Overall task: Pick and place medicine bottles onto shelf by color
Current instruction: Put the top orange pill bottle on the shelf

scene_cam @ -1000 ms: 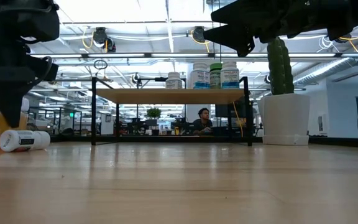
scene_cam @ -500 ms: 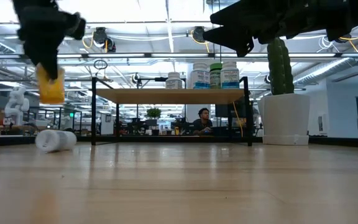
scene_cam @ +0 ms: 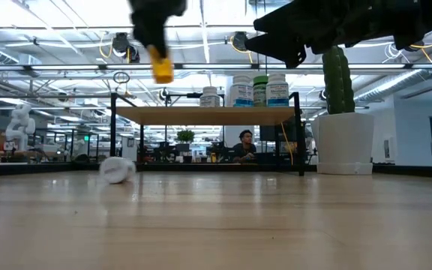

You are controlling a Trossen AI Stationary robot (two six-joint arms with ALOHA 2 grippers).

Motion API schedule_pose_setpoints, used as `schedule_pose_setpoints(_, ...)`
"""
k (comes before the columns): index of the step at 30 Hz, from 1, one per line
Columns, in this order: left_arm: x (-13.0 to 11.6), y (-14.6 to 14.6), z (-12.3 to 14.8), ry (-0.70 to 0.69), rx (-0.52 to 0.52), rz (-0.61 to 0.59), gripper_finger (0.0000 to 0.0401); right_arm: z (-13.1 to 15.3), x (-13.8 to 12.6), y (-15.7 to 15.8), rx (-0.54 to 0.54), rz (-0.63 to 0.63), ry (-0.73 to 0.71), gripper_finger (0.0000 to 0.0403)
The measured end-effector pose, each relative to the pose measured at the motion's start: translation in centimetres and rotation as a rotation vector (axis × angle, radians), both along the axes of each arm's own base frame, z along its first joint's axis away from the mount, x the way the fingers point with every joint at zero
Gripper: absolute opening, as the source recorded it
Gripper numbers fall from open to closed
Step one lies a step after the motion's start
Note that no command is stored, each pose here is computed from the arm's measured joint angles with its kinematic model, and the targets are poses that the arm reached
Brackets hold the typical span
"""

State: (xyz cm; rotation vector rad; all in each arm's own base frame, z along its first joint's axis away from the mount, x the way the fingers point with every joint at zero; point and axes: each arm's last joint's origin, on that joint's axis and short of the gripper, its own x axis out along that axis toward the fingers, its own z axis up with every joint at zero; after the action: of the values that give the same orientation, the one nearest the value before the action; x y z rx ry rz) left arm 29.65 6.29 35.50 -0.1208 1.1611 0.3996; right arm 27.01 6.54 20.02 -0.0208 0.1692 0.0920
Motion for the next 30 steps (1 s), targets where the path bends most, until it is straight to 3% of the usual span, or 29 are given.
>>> schedule_pose_setpoints(6,4.0,5.9,1.8,-0.056,0.081,0.000,0.0222,-0.3,0.0,-0.2,-0.008,-0.007,0.030,0.0242)
schedule_pose_setpoints(13,6.9,11.9,0.0,-0.049,0.034,0.049,0.0223,-0.7,0.0,-0.5,-0.015,-0.019,0.073,0.0242)
schedule_pose_setpoints(20,6.7,14.5,-1.8,-0.004,-0.032,0.080,0.0223,-0.9,-0.1,-0.5,-0.020,-0.018,0.089,0.0242)
schedule_pose_setpoints(30,6.5,15.1,-1.8,-0.043,-0.082,0.081,0.0224,-0.8,-0.1,-0.6,-0.010,-0.022,0.086,0.0242)
